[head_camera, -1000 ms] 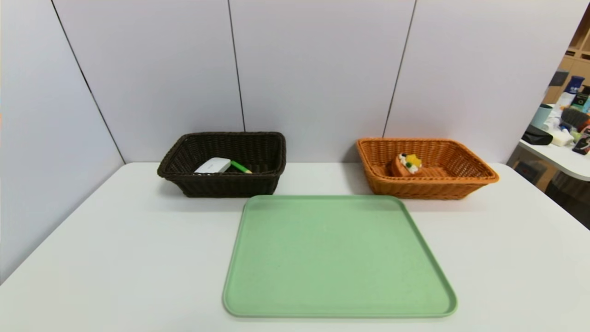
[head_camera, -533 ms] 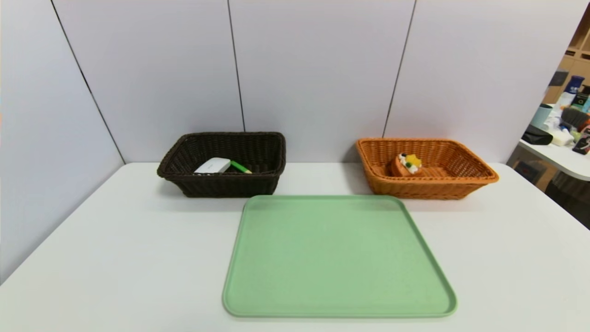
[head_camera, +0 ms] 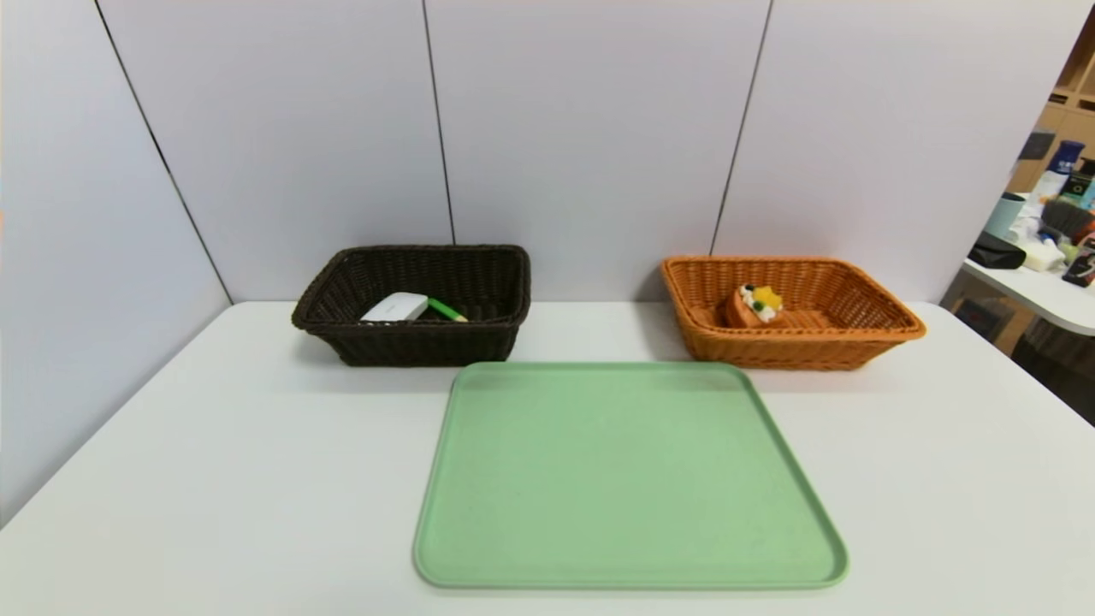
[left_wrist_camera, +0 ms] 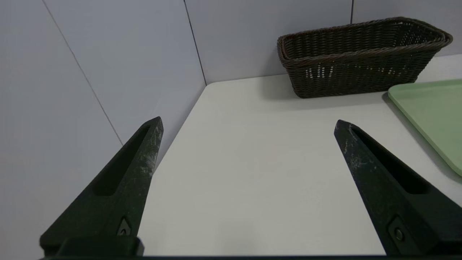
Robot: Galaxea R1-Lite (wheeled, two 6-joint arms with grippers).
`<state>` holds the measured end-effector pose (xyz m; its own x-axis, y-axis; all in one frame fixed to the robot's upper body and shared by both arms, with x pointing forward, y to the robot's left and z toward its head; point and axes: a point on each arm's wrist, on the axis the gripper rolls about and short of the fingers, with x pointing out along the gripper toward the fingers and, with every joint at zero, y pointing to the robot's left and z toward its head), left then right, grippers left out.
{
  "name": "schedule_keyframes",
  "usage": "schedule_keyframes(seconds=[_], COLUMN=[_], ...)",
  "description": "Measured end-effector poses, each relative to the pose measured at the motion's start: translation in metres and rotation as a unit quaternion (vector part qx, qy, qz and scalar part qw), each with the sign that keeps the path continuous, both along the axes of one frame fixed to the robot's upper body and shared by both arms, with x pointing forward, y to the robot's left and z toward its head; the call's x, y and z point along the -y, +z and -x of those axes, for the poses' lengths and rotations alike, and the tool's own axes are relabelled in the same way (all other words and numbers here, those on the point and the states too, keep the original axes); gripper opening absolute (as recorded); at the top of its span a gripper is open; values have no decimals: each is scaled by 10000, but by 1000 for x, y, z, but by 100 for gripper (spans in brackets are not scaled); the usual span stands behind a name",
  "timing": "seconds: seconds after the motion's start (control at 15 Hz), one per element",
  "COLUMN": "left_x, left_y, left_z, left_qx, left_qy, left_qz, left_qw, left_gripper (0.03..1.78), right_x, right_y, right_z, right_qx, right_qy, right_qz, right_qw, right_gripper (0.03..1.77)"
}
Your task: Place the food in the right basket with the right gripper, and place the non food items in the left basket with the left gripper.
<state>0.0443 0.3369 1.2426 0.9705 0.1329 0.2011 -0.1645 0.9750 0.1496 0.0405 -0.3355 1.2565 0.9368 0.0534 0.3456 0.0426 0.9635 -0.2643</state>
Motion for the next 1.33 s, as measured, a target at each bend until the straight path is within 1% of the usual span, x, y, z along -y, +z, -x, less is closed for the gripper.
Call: schedule_keyframes(seconds=[0.13, 0.2, 0.27, 0.33, 0.47, 0.67, 0.73, 0.87, 1.0, 1.13, 1.27, 1.33], left_x=[0, 0, 1, 1, 2, 2, 2, 3, 3, 4, 4, 4], left_y=[-14, -18, -19, -21, -27, -35, -38, -44, -51, -57, -60, -60], left_z=[-12, -15, -16, -17, -19, -21, -22, -23, -24, -25, -25, -25], left_qx=[339, 588, 806, 799, 583, 230, 84, -213, -549, -817, -982, -965], left_qy=[-6, -42, -128, -231, -298, -377, -438, -593, -732, -795, -818, -829], left_qz=[-13, -26, -54, -96, -110, -39, -31, -33, 26, 157, 440, 605], left_qw=[9994, 9983, 9966, 9965, 9978, 9990, 9990, 9980, 9958, 9934, 9908, 9900], left_gripper=[169, 169, 169, 169, 169, 169, 169, 169, 169, 169, 169, 169], right_x=[-1, -1, -1, -1, -1, -1, -1, 0, 0, 0, 0, 0], right_y=[-23, -27, -30, -35, -46, -58, -62, -66, -74, -74, -74, -74], right_z=[-15, -17, -19, -21, -24, -27, -28, -28, -28, -28, -28, -28], right_qx=[153, 281, 276, 90, -401, -980, -1174, -1398, -1756, -1798, -1802, -1808], right_qy=[89, 143, 183, 208, 222, 253, 241, 149, 141, 179, 155, 155], right_qz=[183, 223, 235, 216, 175, 6, -72, -274, -452, -698, -997, -1065], right_qw=[9997, 9993, 9992, 9995, 9988, 9949, 9928, 9897, 9833, 9811, 9784, 9776], right_gripper=[170, 170, 170, 170, 170, 170, 170, 170, 170, 170, 170, 170])
